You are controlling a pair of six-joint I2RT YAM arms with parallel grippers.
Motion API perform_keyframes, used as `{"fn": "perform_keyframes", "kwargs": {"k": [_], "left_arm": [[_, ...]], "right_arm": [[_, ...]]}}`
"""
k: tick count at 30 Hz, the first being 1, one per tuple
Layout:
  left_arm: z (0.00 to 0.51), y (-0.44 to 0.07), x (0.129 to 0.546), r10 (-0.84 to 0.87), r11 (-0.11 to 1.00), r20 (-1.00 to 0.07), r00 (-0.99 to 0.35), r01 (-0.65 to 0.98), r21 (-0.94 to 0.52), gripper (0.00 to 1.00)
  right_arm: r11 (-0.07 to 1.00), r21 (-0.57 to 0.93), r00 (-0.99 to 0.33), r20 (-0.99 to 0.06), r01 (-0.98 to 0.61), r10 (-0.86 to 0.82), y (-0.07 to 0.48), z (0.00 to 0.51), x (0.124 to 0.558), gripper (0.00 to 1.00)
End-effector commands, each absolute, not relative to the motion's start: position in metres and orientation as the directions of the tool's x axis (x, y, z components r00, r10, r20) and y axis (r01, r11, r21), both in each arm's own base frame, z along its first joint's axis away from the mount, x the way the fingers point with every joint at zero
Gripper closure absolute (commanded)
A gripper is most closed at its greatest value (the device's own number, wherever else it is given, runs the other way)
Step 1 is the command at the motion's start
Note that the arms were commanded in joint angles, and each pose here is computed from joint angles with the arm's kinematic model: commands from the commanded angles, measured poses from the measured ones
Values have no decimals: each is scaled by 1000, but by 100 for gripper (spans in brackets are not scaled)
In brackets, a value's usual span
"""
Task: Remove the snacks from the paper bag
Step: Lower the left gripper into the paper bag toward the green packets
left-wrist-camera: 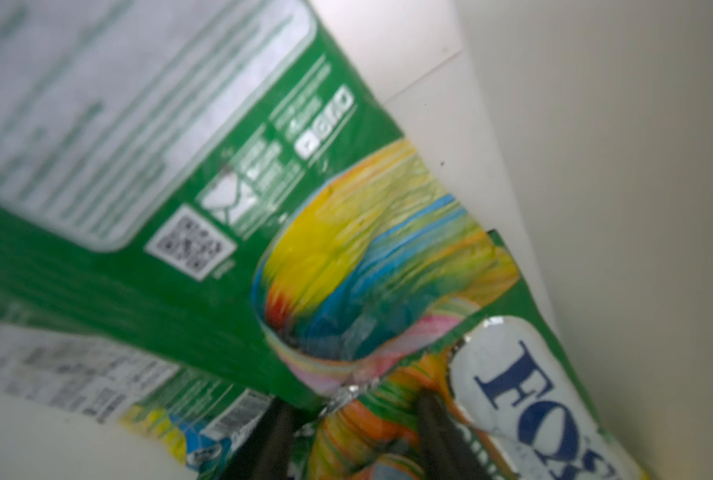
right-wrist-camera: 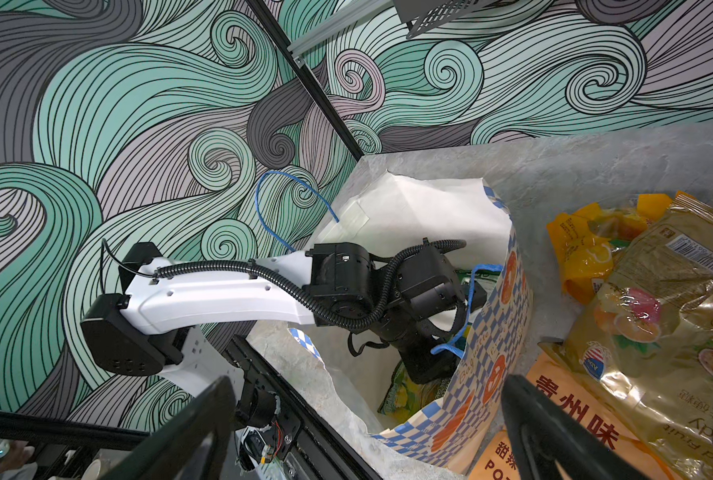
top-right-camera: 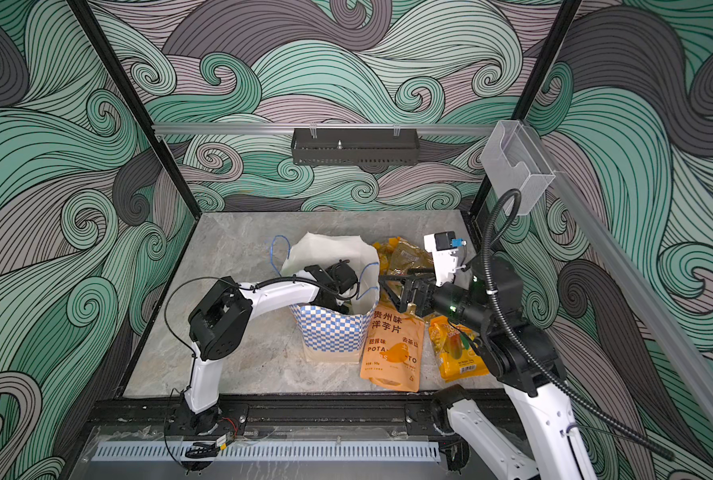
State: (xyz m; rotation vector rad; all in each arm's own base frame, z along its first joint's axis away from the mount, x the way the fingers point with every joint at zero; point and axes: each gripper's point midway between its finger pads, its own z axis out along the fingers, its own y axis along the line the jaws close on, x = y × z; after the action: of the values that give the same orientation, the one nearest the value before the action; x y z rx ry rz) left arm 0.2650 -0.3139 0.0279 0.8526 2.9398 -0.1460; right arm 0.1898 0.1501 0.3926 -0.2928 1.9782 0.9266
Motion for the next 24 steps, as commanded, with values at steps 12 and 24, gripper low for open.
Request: {"fn": "perform_keyframes", "kwargs": {"k": [12,24], "left_arm": [[77,-303,277,515,853,-154,-843,521,2,100],[144,-303,296,491,862,-314,-812,506,39,100]], "right_arm": [[697,492,-564,-812,-522,150,149,391,190,0],[695,494,-566,-810,-522,150,150,391,191,0]]}}
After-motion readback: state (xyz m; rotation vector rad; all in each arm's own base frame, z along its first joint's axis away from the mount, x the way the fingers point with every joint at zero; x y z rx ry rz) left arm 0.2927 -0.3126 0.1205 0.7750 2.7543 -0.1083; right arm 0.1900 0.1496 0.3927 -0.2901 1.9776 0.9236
